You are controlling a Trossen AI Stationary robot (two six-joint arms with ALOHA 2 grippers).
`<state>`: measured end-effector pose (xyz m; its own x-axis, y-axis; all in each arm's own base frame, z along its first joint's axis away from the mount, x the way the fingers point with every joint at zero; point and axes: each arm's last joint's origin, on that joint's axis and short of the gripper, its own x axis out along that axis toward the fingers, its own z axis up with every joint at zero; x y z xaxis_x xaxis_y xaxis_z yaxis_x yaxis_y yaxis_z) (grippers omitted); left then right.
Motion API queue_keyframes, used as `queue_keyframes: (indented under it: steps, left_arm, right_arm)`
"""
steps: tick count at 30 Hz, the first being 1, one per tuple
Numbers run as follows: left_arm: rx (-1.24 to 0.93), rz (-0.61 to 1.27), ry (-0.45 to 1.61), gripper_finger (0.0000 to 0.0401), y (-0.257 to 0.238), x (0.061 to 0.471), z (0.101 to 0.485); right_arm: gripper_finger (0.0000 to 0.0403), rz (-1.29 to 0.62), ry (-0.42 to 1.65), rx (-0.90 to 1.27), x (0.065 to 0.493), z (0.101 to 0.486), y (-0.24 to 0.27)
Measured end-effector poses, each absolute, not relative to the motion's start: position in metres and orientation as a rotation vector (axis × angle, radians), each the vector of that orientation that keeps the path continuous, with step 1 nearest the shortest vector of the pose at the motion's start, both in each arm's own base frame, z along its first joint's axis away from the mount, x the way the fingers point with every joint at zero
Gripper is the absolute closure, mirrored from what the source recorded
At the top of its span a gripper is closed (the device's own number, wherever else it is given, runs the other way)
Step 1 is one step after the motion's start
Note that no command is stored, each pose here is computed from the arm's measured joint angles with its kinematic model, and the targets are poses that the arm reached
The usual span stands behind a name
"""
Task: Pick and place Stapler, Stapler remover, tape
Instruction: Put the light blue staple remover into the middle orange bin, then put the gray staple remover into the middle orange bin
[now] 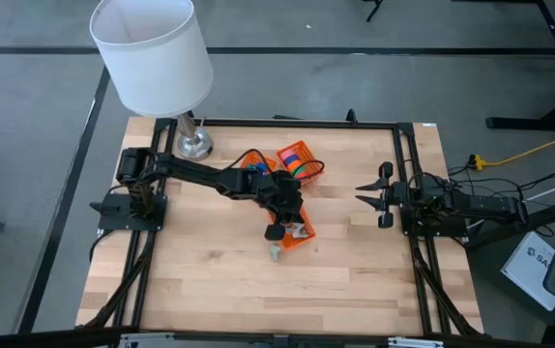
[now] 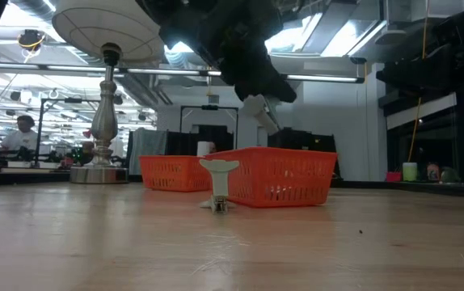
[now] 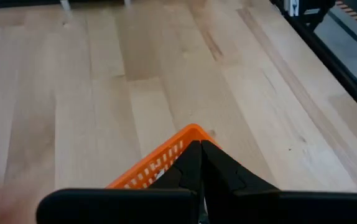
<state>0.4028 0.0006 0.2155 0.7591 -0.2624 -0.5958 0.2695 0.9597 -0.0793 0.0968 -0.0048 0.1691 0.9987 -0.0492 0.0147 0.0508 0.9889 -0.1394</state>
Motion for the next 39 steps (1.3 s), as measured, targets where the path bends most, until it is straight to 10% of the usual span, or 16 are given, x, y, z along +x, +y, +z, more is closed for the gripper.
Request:
queue_keyframes:
  steps: [39]
  left_arm:
    - [-0.454, -0.167, 1.0, 0.0315, -0.023, 0.377, 0.207]
  right_arm:
    - [0.0295, -0.05, -0.011, -0.14, 0.097, 0.169, -0.005]
